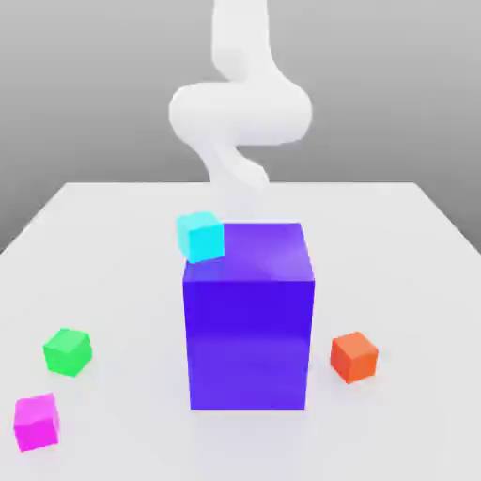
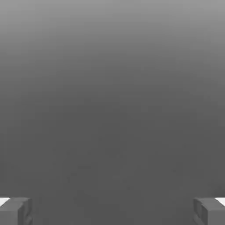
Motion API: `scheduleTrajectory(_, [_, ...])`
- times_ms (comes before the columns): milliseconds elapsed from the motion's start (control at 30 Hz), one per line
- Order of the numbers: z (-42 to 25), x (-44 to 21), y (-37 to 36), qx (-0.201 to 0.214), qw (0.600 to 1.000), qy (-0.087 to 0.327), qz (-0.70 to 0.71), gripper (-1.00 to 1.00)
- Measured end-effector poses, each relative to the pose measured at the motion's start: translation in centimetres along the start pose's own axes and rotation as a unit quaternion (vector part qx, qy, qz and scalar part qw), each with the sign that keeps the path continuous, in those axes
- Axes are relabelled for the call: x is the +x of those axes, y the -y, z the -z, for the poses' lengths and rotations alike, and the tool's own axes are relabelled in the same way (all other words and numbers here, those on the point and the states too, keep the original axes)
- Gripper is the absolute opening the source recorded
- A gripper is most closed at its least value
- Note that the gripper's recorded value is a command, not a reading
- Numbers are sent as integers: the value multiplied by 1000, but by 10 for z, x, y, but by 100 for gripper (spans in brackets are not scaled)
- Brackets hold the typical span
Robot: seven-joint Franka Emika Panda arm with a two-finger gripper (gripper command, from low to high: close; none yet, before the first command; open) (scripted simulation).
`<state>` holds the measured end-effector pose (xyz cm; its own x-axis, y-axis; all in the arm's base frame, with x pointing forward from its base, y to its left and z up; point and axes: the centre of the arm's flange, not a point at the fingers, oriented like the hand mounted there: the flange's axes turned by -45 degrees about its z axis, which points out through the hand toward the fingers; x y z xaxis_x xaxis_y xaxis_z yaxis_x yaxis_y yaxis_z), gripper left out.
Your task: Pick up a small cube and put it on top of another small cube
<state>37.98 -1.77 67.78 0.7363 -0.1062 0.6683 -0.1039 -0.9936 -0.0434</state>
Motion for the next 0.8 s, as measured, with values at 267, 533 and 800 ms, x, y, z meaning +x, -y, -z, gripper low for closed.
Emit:
scheduleTrajectory(267, [-148,-18,-73,-68,981,98,-152,0])
scheduleTrajectory(533, [-273,-87,-160,-132,926,183,-303,0])
scheduleTrajectory(800, [-365,-201,-242,-191,834,256,-449,0])
